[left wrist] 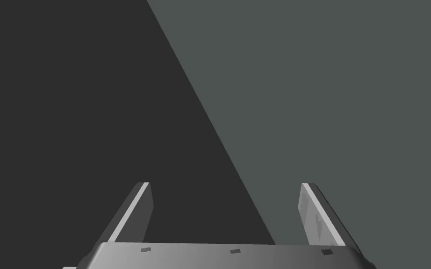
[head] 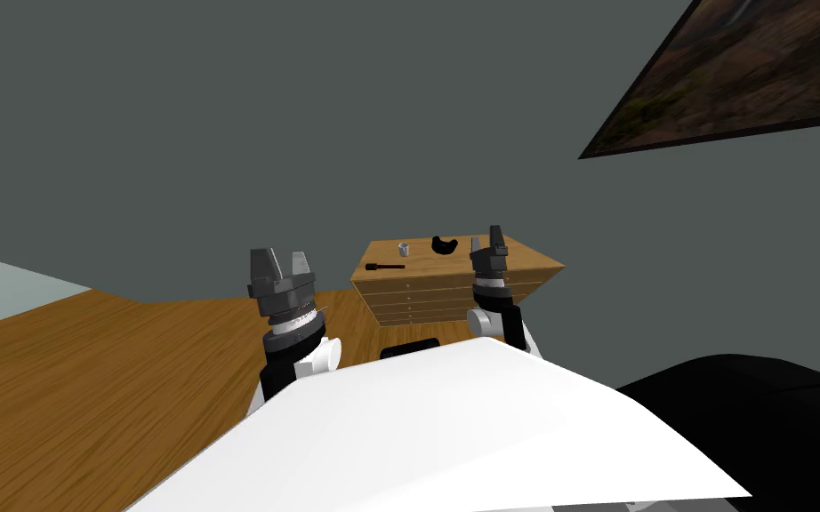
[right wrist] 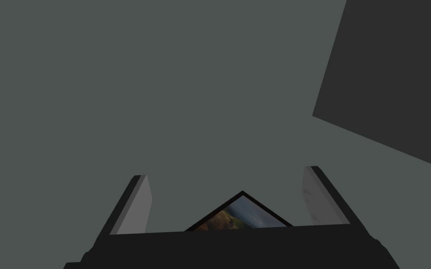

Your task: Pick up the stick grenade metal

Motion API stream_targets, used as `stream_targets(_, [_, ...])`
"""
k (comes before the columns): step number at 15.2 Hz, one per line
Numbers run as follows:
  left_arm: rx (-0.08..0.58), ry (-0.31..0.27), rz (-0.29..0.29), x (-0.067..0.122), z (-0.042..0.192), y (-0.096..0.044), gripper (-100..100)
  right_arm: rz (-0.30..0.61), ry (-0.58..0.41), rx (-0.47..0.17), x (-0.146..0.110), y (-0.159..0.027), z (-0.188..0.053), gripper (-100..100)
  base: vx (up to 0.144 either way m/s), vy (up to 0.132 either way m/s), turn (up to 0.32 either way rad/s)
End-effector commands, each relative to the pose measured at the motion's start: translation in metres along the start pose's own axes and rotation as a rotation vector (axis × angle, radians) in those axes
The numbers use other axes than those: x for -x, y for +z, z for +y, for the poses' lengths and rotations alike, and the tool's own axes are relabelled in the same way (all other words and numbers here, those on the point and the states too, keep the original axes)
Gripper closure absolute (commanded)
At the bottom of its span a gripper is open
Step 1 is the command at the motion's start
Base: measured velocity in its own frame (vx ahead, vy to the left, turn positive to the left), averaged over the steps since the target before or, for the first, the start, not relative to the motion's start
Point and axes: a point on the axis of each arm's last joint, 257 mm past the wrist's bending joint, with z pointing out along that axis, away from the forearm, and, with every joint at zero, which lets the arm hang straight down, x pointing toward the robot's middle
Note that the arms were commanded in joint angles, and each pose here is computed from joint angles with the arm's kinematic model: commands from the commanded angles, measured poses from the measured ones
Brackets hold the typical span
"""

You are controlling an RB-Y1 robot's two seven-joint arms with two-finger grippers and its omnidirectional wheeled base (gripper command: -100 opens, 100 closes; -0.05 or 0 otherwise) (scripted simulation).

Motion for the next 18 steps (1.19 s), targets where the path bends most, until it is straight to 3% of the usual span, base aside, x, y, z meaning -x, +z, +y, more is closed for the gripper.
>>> stream_targets(1, [0.012,0.010,0.044,-0.006,0.005,0.000,-100,0.000,0.000,0.000,0.000,0.000,0.000,0,-0.005,0.006,-0.002])
stream_targets(5, [0.058,0.041,0.132,-0.016,0.025,0.003,-100,0.000,0.000,0.000,0.000,0.000,0.000,0,-0.015,0.019,-0.013])
stream_targets(12, [0.154,0.080,0.193,-0.020,0.060,0.008,-100,0.000,0.000,0.000,0.000,0.000,0.000,0,-0.009,0.023,-0.013])
stream_targets(18, [0.231,0.097,0.207,-0.020,0.084,0.008,-100,0.000,0.000,0.000,0.000,0.000,0.000,0,-0.003,0.013,-0.010])
